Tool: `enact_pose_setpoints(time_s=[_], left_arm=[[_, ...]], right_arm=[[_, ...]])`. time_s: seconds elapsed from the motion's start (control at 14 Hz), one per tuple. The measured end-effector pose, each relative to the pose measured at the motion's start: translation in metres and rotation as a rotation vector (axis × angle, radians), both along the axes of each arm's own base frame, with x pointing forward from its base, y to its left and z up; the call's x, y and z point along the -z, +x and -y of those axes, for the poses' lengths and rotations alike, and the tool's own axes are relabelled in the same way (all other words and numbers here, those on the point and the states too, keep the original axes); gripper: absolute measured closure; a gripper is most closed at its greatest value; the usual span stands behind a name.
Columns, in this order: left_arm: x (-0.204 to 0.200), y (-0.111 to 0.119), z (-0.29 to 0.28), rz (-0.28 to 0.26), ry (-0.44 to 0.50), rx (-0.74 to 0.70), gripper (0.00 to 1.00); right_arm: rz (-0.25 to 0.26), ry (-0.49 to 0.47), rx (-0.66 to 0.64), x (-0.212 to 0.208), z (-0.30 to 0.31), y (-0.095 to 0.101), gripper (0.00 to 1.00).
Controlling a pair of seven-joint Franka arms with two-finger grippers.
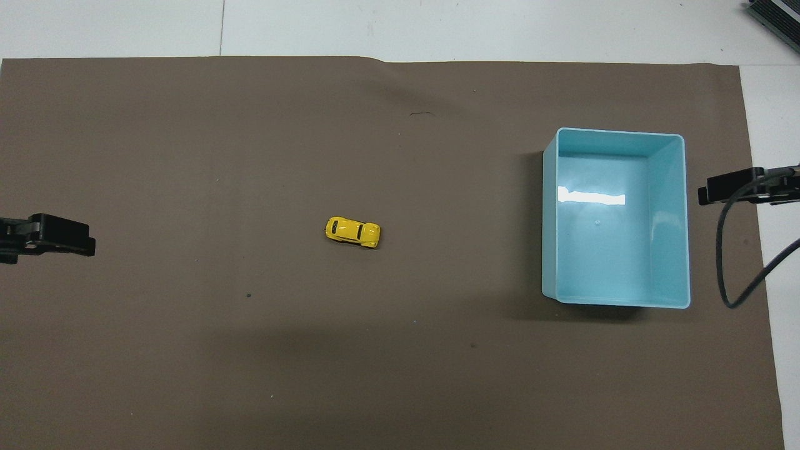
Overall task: Wind up and store yellow beetle car
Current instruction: 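Reach the left gripper over the yellow toy car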
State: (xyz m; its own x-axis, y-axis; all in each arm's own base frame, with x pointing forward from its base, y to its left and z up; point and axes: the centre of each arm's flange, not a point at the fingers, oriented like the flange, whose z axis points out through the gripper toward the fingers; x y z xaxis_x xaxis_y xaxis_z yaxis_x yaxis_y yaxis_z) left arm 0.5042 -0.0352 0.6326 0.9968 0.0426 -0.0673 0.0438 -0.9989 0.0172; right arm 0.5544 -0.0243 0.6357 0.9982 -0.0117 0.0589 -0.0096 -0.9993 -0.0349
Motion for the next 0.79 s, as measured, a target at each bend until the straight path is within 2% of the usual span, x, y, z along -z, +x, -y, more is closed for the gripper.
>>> enact_pose_setpoints(time_s=[0.36,0.79], left_arm=[[0.004,-0.001,0.01,-0.011,0.012,-0.149,0.0],[0.021,0.013,0.048,0.001,0.03,-0.507,0.0]], right_arm=[[0.0,0.0,0.0,0.0,0.0,0.0,0.0],[0.0,0.0,0.0,0.0,0.0,0.0,0.0]])
